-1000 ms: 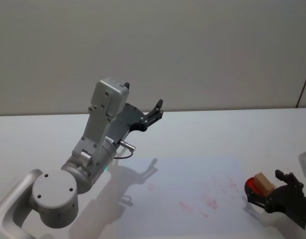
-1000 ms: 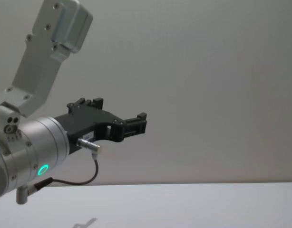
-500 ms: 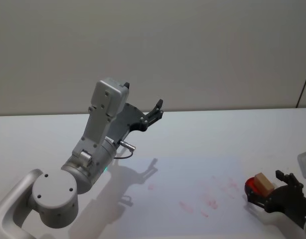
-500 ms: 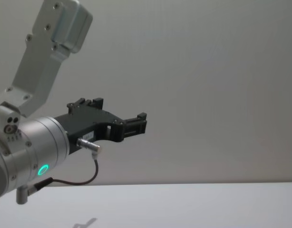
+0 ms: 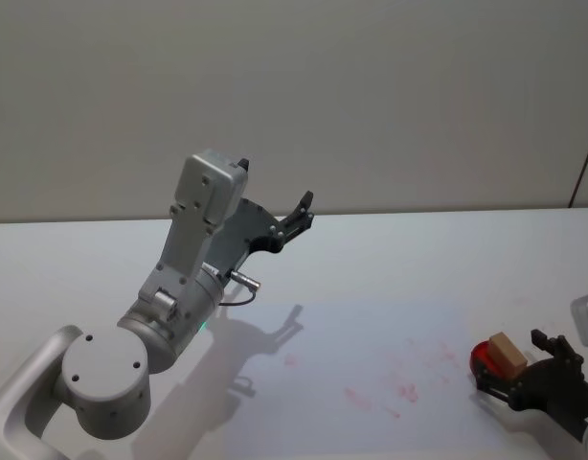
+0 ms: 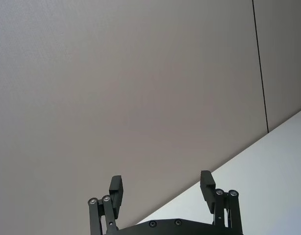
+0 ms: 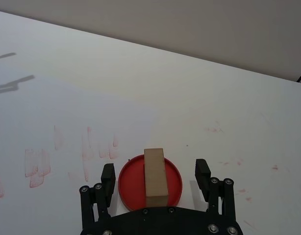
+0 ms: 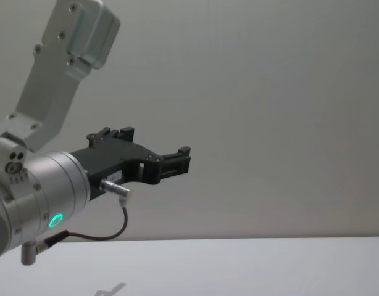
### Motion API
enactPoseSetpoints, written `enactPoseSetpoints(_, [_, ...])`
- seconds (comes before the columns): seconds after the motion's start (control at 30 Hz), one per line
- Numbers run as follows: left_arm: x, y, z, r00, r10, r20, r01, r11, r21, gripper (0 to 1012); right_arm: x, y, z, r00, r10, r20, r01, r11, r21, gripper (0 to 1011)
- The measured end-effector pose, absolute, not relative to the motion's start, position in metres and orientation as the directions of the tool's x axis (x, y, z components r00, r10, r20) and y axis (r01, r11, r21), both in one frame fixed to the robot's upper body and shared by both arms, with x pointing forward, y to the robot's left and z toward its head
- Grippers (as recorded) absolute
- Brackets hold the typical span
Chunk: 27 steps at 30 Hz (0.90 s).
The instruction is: Use the one hand to pick up the stamp and affix it onto the A4 paper.
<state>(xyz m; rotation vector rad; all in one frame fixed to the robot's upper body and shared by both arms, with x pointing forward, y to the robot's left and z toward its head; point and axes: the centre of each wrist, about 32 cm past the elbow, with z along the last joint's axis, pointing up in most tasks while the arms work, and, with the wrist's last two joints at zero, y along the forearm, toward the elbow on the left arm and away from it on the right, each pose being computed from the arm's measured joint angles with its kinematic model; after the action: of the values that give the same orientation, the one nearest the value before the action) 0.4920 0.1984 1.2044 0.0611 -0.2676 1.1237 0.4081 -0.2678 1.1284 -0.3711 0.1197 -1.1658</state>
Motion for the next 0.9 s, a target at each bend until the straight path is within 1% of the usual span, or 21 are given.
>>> enactPoseSetpoints(0.1, [0.492, 0.1984, 1.2044, 0.404, 0.882, 0.242, -0.897, 0.434, -0.086, 1001, 0.4078, -0.2673, 1.1278, 0.396, -0.913, 0.099, 0.874, 0.342, -0.346, 1001])
enactPoseSetpoints(0.13, [0.492, 0.1984, 1.2044, 0.404, 0.882, 0.242, -0.897, 0.434, -0.086, 1001, 0.4076, -0.2671, 1.1275, 0.396, -0.913, 0.1, 0.874, 0.342, -0.346, 968])
enactPoseSetpoints(0.17, [0.492, 0.1984, 1.2044, 0.404, 0.882, 0.242, -0.897, 0.434, -0.086, 1001, 0.4076, -0.267, 1.1274, 0.397, -0.912, 0.1, 0.874, 0.342, -0.347, 968])
enactPoseSetpoints(0.23, [0.492, 0.1984, 1.2044, 0.404, 0.882, 0.242, -0.897, 0.434, -0.086, 1001, 0.4074, -0.2668, 1.1271, 0.397, -0.912, 0.101, 0.873, 0.342, -0.347, 930])
enactPoseSetpoints(0.37, [0.492, 0.1984, 1.2044, 0.404, 0.882, 0.242, -0.897, 0.434, -0.086, 1001, 0.407, -0.2661, 1.1266, 0.398, -0.912, 0.103, 0.873, 0.342, -0.349, 819])
enactPoseSetpoints(0.4, [0.492, 0.1984, 1.2044, 0.404, 0.882, 0.242, -0.897, 0.434, -0.086, 1001, 0.407, -0.266, 1.1266, 0.398, -0.912, 0.103, 0.873, 0.341, -0.35, 819])
enactPoseSetpoints(0.43, [0.492, 0.1984, 1.2044, 0.404, 0.882, 0.242, -0.897, 0.434, -0.086, 1001, 0.4069, -0.2658, 1.1265, 0.398, -0.912, 0.103, 0.872, 0.341, -0.35, 763])
enactPoseSetpoints(0.47, [0.492, 0.1984, 1.2044, 0.404, 0.882, 0.242, -0.897, 0.434, -0.086, 1001, 0.4068, -0.2657, 1.1264, 0.397, -0.912, 0.103, 0.872, 0.34, -0.351, 746])
enactPoseSetpoints(0.5, [0.492, 0.1984, 1.2044, 0.404, 0.882, 0.242, -0.897, 0.434, -0.086, 1001, 0.4067, -0.2655, 1.1263, 0.396, -0.913, 0.103, 0.873, 0.338, -0.352, 688])
enactPoseSetpoints(0.53, [0.492, 0.1984, 1.2044, 0.404, 0.882, 0.242, -0.897, 0.434, -0.086, 1001, 0.4067, -0.2653, 1.1262, 0.395, -0.913, 0.104, 0.873, 0.337, -0.353, 675])
enactPoseSetpoints(0.6, [0.492, 0.1984, 1.2044, 0.404, 0.882, 0.243, -0.897, 0.434, -0.086, 1001, 0.4066, -0.265, 1.1261, 0.392, -0.914, 0.104, 0.873, 0.334, -0.354, 589])
enactPoseSetpoints(0.7, [0.492, 0.1984, 1.2044, 0.404, 0.882, 0.242, -0.897, 0.434, -0.086, 1001, 0.4066, -0.2648, 1.126, 0.389, -0.915, 0.104, 0.874, 0.331, -0.355, 534])
enactPoseSetpoints(0.73, [0.492, 0.1984, 1.2044, 0.404, 0.882, 0.243, -0.897, 0.434, -0.086, 1001, 0.4065, -0.2647, 1.126, 0.387, -0.916, 0.104, 0.875, 0.329, -0.356, 475])
enactPoseSetpoints(0.8, [0.492, 0.1984, 1.2044, 0.404, 0.882, 0.242, -0.897, 0.434, -0.086, 1001, 0.4066, -0.2646, 1.126, 0.383, -0.918, 0.104, 0.876, 0.325, -0.356, 428])
enactPoseSetpoints(0.83, [0.492, 0.1984, 1.2044, 0.404, 0.882, 0.243, -0.897, 0.434, -0.086, 1001, 0.4066, -0.2645, 1.126, 0.382, -0.918, 0.103, 0.877, 0.324, -0.356, 369])
enactPoseSetpoints(0.9, [0.492, 0.1984, 1.2044, 0.404, 0.882, 0.242, -0.897, 0.434, -0.086, 1001, 0.4066, -0.2645, 1.1258, 0.379, -0.92, 0.103, 0.877, 0.322, -0.356, 309])
